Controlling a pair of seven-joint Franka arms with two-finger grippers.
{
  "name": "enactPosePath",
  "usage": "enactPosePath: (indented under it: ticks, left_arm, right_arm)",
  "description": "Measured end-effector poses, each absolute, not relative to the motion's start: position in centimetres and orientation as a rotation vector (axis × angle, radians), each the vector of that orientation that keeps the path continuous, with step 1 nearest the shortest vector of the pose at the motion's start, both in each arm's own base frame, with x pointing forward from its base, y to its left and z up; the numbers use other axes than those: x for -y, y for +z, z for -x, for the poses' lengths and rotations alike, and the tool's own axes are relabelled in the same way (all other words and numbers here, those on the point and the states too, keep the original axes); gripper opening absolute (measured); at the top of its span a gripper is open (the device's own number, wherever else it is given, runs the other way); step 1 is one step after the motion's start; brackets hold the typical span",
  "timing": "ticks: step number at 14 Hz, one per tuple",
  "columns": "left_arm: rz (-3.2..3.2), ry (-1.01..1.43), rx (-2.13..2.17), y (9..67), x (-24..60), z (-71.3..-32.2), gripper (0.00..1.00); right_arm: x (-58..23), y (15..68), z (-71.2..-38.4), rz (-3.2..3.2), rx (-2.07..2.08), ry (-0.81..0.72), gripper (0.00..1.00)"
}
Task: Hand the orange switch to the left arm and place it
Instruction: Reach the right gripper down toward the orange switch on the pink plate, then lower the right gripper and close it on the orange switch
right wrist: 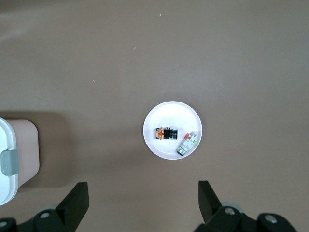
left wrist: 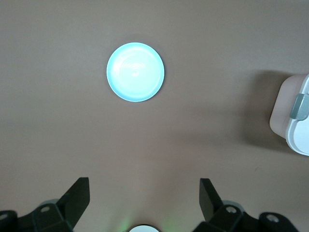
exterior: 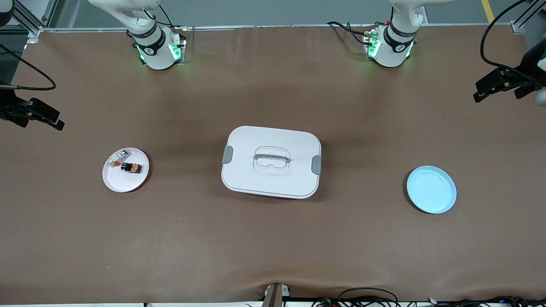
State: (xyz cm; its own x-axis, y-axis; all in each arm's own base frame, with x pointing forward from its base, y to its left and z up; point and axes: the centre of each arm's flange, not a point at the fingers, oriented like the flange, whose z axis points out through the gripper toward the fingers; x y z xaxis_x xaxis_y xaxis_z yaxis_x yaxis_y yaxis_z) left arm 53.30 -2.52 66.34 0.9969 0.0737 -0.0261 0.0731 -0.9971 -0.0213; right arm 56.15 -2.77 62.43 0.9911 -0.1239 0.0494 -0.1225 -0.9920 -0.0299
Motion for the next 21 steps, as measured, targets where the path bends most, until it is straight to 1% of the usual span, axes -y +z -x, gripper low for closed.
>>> enactPosePath:
  ticks: [2, 4, 7, 9, 12, 17, 21]
  left_arm:
    - [3.119, 0.041, 0.114, 66.4, 2.5, -53.3, 1.00]
    - [3.119, 0.039, 0.114, 66.4, 2.5, -53.3, 1.00]
    - [3.119, 0.034, 0.112, 66.6, 2.6, -53.2, 1.00]
    - [3.119, 0.031, 0.111, 66.7, 2.7, -53.1, 1.00]
    - [3.119, 0.041, 0.110, 66.7, 2.7, -53.0, 1.00]
    - [3.118, 0.050, 0.110, 66.6, 2.7, -53.0, 1.00]
    - [3.118, 0.051, 0.106, 66.6, 2.8, -53.0, 1.00]
  right_arm:
    - [3.2, 62.0, -56.2, 3.138, -0.193, -0.063, 1.00]
    - [3.5, 60.7, -56.3, 3.187, -0.182, 0.002, 1.00]
    - [3.9, 56.4, -57.7, 3.199, -0.177, 0.144, 1.00]
    - [4.0, 52.7, -59.0, 3.196, -0.172, 0.202, 1.00]
    - [4.1, 46.6, -60.3, 3.196, -0.158, 0.152, 1.00]
    - [4.6, 37.3, -59.2, 3.190, -0.155, 0.046, 1.00]
    - [5.1, 31.7, -58.9, 3.182, -0.163, 0.081, 1.00]
